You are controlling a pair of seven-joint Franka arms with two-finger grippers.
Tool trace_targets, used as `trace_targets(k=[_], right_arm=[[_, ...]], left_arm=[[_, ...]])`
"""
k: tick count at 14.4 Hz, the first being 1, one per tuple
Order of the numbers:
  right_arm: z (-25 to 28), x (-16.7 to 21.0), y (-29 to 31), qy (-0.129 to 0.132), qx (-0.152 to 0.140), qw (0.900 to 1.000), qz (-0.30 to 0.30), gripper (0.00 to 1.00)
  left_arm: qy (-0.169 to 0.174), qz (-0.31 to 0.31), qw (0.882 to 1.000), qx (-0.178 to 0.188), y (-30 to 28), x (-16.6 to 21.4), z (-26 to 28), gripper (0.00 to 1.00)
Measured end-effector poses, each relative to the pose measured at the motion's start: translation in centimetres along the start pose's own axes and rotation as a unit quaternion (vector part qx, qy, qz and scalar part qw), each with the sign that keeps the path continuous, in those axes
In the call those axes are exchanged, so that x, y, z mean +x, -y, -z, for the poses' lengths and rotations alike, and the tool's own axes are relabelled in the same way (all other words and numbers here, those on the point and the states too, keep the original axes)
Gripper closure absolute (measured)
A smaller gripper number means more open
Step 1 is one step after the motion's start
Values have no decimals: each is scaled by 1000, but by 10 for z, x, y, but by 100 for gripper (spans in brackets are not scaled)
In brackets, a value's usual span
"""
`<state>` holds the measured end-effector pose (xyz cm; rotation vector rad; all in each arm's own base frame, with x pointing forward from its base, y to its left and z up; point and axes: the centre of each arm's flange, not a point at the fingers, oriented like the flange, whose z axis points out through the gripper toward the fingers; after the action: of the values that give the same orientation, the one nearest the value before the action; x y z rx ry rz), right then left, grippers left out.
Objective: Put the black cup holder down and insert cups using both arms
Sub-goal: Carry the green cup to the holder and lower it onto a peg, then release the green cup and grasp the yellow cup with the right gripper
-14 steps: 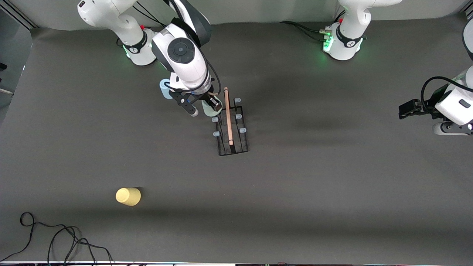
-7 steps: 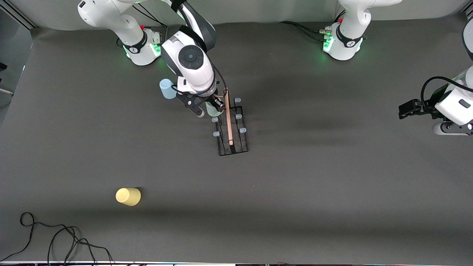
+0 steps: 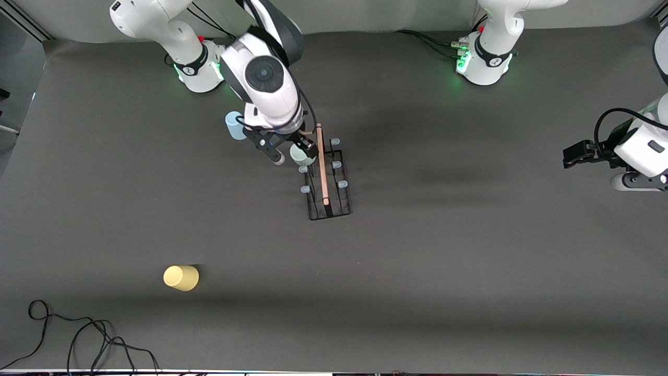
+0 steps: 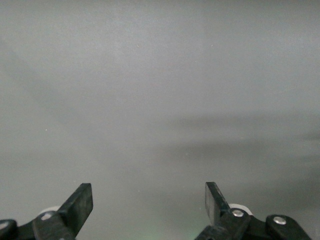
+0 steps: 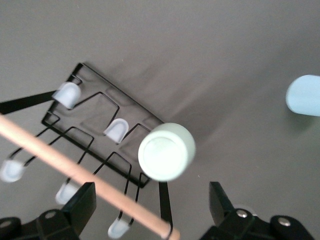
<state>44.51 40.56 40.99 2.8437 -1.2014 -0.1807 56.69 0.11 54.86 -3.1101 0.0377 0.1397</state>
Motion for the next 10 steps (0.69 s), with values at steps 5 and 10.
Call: trace_targets(k=[5,10], right_arm=[[114,76,-13,-5,3,997,74,0],[131,242,-65,-26,2,969,246,0]], left_arm=[[0,0,1000,0,0,0,0,0],[0,0,1000,0,0,0,0,0]])
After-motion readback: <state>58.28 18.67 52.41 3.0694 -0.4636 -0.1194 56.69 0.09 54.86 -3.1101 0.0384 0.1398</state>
